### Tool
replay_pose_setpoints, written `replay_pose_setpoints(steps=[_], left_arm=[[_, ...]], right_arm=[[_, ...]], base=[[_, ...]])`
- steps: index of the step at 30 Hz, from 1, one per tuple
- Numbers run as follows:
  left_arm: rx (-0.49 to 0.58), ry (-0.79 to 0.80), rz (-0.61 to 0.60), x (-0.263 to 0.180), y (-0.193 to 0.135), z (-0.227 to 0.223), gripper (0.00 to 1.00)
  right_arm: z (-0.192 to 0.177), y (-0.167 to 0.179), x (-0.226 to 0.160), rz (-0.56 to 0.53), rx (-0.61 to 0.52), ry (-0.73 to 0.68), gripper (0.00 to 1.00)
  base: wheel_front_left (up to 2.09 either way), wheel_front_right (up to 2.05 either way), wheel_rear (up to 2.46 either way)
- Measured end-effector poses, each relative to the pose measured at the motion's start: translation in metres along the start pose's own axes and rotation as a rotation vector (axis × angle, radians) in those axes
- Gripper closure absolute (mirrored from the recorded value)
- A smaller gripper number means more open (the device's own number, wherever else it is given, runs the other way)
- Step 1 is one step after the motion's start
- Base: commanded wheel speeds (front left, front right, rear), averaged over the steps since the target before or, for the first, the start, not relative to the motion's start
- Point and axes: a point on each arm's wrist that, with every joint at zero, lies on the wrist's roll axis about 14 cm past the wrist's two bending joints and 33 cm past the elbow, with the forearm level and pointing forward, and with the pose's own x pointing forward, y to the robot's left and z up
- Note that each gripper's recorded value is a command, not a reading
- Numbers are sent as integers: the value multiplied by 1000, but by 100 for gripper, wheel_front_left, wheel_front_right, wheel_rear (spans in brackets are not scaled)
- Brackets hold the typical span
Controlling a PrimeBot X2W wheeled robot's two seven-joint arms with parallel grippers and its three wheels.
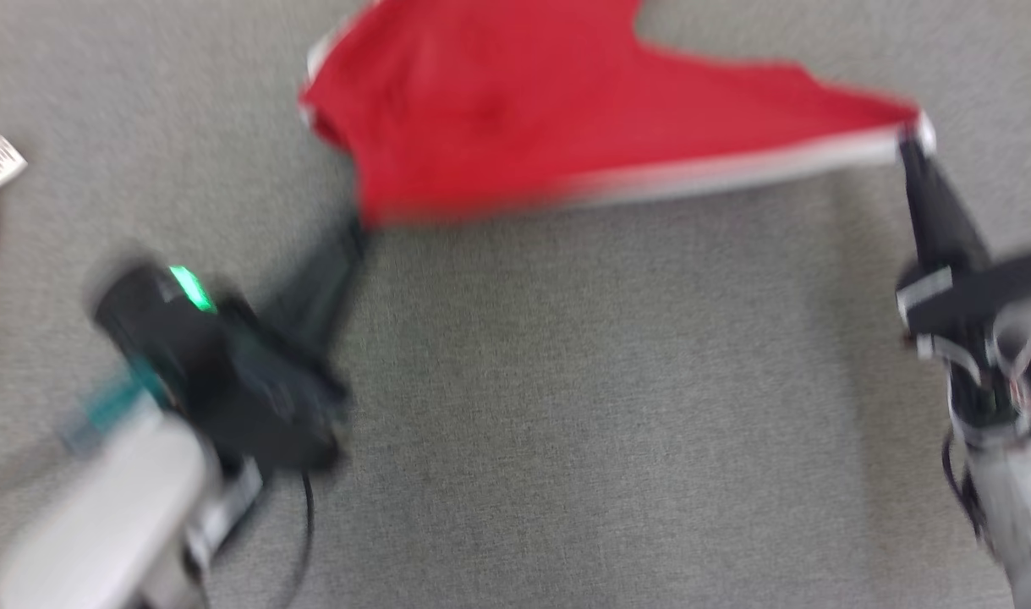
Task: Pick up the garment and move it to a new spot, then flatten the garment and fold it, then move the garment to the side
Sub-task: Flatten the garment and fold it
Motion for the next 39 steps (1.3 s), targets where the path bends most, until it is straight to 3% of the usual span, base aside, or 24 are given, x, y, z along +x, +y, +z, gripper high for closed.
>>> replay_pose_setpoints(steps=[6,11,18,26,32,39], left_arm=[[-69,66,9,-42,-40,-21,100],[-65,149,26,-76,-54,-43,100],[-30,208,113,-117,-50,-52,100],[-72,274,193,-160,-58,-69,100],[-141,317,222,-173,-69,-88,100],[-194,235,240,-158,-70,-74,100]], right_arm=[[-16,-6,-59,-34,65,32,100],[-36,-6,-101,-69,98,84,100],[-74,0,-160,-126,172,200,100],[-106,2,-214,-213,277,294,100],[-111,5,-219,-215,290,321,100],[-81,15,-188,-152,272,246,100]], base=[[0,0,0],[0,0,0],[0,0,0],[0,0,0],[0,0,0],[0,0,0]])
